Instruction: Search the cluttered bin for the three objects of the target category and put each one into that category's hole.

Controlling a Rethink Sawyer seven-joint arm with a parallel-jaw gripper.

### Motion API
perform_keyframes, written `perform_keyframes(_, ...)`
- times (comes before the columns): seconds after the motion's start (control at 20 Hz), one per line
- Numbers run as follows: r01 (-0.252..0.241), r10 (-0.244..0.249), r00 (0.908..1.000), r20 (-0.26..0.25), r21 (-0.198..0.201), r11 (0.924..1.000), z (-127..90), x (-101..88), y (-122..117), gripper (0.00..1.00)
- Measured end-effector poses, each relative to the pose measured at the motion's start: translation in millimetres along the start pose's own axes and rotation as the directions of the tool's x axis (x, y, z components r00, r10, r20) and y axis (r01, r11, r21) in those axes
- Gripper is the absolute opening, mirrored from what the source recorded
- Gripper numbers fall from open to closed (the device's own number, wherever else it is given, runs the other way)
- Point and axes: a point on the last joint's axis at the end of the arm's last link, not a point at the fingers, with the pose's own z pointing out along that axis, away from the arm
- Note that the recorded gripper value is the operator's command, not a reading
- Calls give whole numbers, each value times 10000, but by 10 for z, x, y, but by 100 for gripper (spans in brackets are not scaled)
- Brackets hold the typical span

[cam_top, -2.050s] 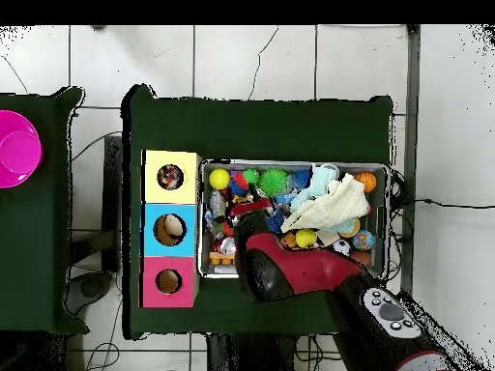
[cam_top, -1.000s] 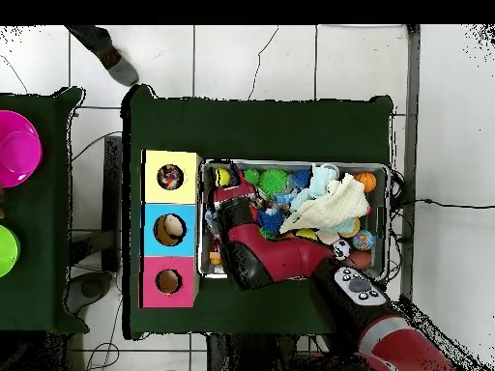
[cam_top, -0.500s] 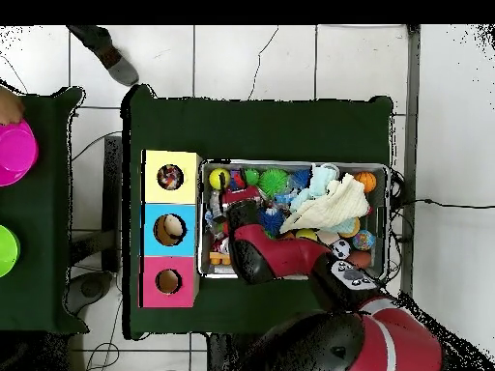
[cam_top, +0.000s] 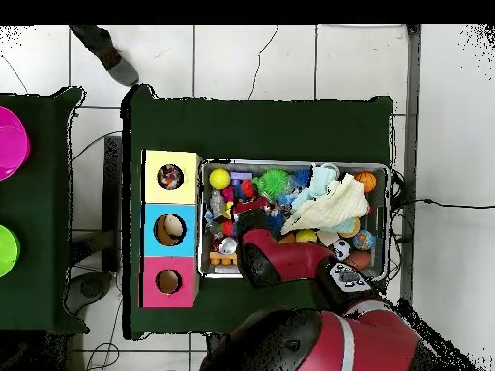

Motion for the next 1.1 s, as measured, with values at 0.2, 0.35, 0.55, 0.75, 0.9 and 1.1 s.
perform_keyframes(0.2, 590, -565, 9903, -1268, 158, 9981, -73, -89, -152, 100)
perform_keyframes(0.35, 905, -828, 9718, -2210, 248, 9956, -109, -176, -295, 100)
perform_keyframes(0.55, 1132, -955, 9376, -3343, 337, 9930, -162, -271, -465, 100)
perform_keyframes(0.75, 1341, -1022, 9052, -4126, 488, 9898, -205, -398, -623, 100)
perform_keyframes(0.9, 1477, -1059, 8875, -4484, 592, 9873, -224, -483, -706, 100)
perform_keyframes(1.1, 1615, -1004, 8554, -5082, 774, 9838, -289, -577, -853, 100)
